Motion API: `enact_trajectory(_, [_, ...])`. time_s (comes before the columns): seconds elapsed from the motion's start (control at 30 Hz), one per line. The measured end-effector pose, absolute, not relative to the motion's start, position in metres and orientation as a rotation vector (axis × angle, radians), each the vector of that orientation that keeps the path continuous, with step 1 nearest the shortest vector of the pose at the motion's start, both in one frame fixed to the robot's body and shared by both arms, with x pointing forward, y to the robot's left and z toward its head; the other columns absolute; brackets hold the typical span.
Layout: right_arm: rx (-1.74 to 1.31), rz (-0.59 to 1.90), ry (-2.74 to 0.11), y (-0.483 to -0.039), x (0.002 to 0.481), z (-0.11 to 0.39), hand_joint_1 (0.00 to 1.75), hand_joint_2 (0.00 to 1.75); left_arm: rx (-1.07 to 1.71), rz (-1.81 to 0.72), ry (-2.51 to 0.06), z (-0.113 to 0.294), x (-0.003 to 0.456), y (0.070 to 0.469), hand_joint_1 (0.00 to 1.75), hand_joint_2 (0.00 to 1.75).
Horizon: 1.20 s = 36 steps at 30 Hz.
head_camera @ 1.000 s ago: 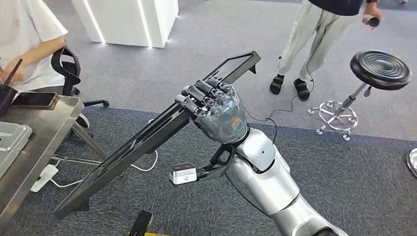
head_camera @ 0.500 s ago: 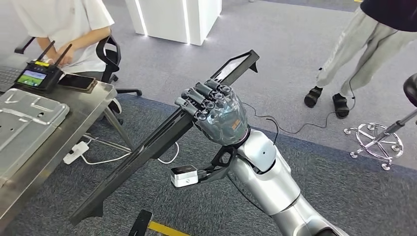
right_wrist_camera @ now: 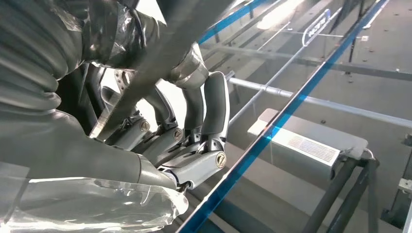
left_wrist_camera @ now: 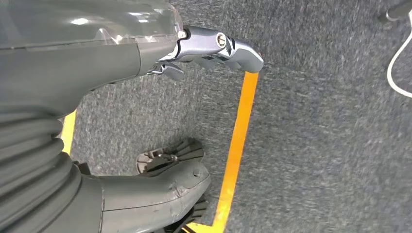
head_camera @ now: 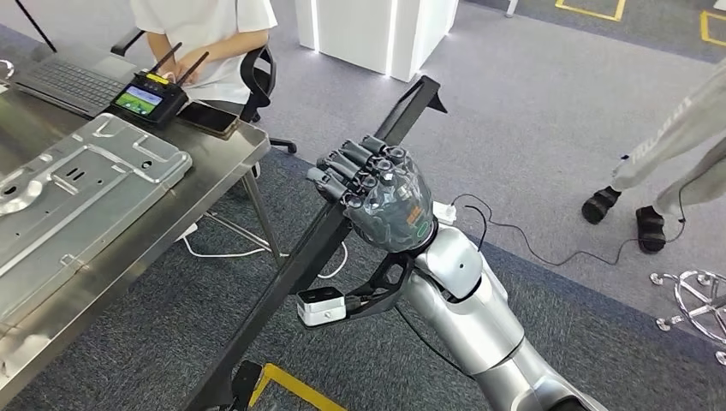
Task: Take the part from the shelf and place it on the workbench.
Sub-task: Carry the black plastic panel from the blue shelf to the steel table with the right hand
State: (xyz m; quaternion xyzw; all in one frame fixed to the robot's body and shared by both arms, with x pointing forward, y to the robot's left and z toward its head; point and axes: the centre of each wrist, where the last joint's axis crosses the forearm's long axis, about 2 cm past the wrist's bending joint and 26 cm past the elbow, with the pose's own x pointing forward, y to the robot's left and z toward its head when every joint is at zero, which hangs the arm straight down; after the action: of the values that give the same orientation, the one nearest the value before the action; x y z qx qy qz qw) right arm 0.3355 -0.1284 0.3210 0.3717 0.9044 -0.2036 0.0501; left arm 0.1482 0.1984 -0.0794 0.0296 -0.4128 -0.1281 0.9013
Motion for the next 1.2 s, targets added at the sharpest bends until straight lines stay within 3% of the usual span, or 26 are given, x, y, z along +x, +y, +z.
enact_trajectory(1.2, [1.158, -0.622, 2.748, -0.1342, 0.3364, 0.3209, 1.75, 1.75, 0.081, -0.237, -0.864, -0.0795, 0.1472, 0.1980, 0.00, 1.75])
